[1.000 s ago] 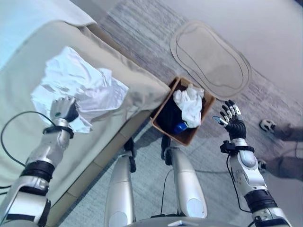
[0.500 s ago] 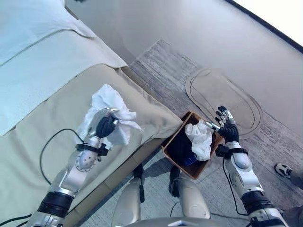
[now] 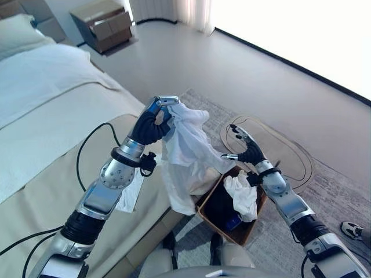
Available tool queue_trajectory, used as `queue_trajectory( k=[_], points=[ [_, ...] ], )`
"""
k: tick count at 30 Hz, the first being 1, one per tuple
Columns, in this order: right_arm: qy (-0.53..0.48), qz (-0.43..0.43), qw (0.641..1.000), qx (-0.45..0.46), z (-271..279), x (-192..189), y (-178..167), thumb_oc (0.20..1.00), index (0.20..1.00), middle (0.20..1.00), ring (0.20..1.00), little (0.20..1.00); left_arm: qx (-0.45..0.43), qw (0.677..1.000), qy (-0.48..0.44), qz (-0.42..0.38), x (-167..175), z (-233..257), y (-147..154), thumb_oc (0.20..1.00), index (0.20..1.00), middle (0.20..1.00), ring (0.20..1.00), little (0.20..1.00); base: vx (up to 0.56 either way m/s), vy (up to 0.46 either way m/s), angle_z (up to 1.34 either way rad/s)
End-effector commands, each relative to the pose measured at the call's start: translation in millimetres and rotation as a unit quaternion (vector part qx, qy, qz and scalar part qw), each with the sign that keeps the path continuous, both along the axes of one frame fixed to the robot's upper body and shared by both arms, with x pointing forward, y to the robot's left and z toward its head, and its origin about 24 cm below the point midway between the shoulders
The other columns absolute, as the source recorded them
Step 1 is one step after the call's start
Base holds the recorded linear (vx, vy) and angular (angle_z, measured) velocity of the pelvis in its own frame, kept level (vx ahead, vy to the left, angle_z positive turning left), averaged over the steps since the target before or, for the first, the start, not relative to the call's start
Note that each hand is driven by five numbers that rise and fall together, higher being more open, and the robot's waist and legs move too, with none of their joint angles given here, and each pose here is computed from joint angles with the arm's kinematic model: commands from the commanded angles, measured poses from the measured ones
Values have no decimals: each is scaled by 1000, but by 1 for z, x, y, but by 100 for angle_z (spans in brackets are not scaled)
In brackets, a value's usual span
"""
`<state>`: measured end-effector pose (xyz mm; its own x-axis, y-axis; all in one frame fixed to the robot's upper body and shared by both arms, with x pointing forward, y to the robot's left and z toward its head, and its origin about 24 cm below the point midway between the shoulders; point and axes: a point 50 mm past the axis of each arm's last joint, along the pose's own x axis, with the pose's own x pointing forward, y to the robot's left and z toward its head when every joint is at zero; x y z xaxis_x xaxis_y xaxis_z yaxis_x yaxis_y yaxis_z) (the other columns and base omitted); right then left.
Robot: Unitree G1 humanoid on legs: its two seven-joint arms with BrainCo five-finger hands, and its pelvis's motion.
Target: Pick up clothes into the bucket
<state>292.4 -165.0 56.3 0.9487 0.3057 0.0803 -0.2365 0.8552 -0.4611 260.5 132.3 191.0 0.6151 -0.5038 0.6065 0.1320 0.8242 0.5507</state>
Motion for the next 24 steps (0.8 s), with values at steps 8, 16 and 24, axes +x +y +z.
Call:
queue_trajectory(
  k=[8, 16, 24],
  points=[
    [34, 140, 989, 38, 3, -1, 54, 1000, 1000, 1000, 1000, 1000, -48, 990, -94, -93, -7, 52, -27, 200, 200, 200, 200, 200, 50, -14, 0],
    [69, 217, 973, 38, -6, -9, 92, 1000, 1000, 1000, 1000, 1000, -70, 978, -133, -141, -6, 81, -56, 200, 200, 200, 200, 200, 0, 0, 0],
    [97, 246, 959, 97, -7, -11, 131, 200, 200, 200, 200, 200, -104, 962, -161, -194, -19, 102, -76, 200, 200, 200, 200, 200, 0, 0, 0]
  ],
)
